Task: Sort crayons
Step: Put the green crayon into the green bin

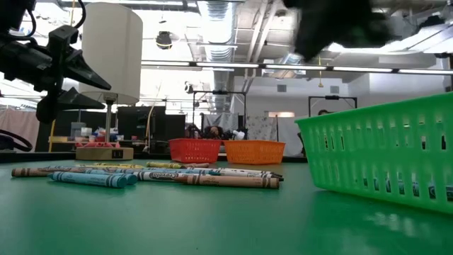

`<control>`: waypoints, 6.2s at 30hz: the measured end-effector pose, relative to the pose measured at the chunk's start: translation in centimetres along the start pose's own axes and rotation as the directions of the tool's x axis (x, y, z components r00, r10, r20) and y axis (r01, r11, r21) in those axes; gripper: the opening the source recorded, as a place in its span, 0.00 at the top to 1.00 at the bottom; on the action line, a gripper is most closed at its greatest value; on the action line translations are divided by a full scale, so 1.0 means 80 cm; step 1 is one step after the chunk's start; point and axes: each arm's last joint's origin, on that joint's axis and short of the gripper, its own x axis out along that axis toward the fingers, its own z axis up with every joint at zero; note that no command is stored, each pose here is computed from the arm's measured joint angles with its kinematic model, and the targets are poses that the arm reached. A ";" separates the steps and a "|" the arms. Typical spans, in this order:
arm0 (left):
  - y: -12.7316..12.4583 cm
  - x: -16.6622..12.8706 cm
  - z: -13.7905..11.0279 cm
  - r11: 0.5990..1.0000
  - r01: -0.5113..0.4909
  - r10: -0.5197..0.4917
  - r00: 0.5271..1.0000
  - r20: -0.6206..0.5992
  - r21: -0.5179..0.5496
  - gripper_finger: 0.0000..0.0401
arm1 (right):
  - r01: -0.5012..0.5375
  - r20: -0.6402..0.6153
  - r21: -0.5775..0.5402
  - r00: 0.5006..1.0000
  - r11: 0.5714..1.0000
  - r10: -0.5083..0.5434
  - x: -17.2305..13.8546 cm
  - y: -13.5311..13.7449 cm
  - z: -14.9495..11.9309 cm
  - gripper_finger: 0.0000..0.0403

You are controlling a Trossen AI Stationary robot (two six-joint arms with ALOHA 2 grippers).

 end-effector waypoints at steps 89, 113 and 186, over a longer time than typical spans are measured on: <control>0.005 0.009 -0.005 0.976 -0.152 0.147 0.988 0.046 0.153 0.46 | 0.277 0.307 -0.484 0.942 0.830 -0.135 0.210 -0.081 0.223 0.73; 0.005 0.009 -0.005 0.974 -0.165 0.158 0.986 0.060 0.154 0.46 | 0.260 0.333 -0.497 0.938 0.828 -0.095 0.225 -0.074 0.217 0.73; 0.005 0.009 -0.005 0.976 -0.162 0.155 0.986 0.056 0.147 0.46 | 0.175 0.253 -0.550 0.967 0.816 -0.037 0.230 -0.063 0.196 0.79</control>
